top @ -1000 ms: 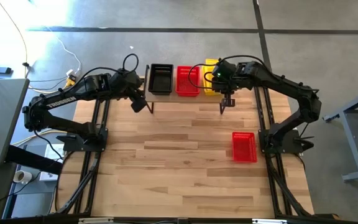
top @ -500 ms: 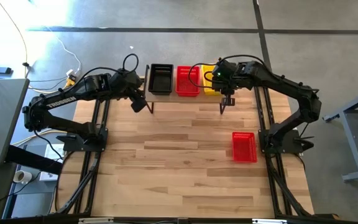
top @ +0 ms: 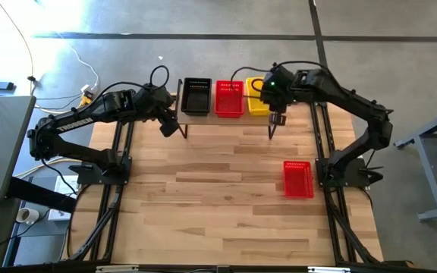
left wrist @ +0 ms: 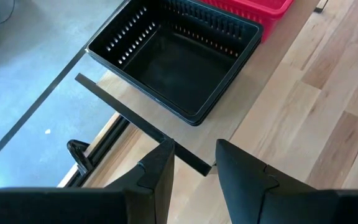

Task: Stack baskets on shelf by color
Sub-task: Stack the red basket on top of the red basket on the shelf

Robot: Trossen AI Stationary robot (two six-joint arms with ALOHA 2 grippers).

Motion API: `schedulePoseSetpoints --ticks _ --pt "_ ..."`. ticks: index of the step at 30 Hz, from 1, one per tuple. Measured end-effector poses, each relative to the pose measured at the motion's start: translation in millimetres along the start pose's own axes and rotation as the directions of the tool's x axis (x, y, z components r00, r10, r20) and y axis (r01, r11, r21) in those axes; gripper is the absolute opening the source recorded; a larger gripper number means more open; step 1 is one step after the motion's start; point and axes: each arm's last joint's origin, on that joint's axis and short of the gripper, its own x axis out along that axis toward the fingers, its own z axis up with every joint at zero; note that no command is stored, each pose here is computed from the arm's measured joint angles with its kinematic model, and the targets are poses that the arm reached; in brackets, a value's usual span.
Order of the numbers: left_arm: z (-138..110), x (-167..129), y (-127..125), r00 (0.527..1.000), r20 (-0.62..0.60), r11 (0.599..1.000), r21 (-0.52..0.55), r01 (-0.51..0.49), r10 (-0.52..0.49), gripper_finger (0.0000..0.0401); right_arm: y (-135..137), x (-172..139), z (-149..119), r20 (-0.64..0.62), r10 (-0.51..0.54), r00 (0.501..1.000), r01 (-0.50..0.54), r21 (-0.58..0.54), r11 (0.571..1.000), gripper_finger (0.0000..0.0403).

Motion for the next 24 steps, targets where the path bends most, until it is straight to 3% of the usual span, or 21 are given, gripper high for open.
schedulePoseSetpoints --ticks 4,10,18,24 --pt "0.0 0.0 0.0 1.000 0.000 1.000 0.000 -0.001 0.001 0.0110 -2.8 -14.8 -2.8 -0.012 0.013 1.000 -0.011 0.157 0.987 0.0114" --pt "0.1 0.0 0.1 1.000 0.001 0.998 0.061 -0.003 0.003 0.0110 5.9 -19.6 -9.2 -0.044 0.138 0.989 -0.109 0.405 0.908 0.0115" --pt "-0.2 -0.3 -3.1 0.995 -0.006 0.994 0.056 0.096 -0.096 0.0110 38.1 -18.0 -10.4 -0.118 0.205 0.972 -0.118 0.510 0.852 0.0115" --pt "-0.4 -0.6 -5.3 0.985 -0.012 0.977 0.126 0.170 -0.170 0.0110 71.0 -14.1 -15.5 -0.221 0.203 0.954 -0.050 0.551 0.833 0.0115"
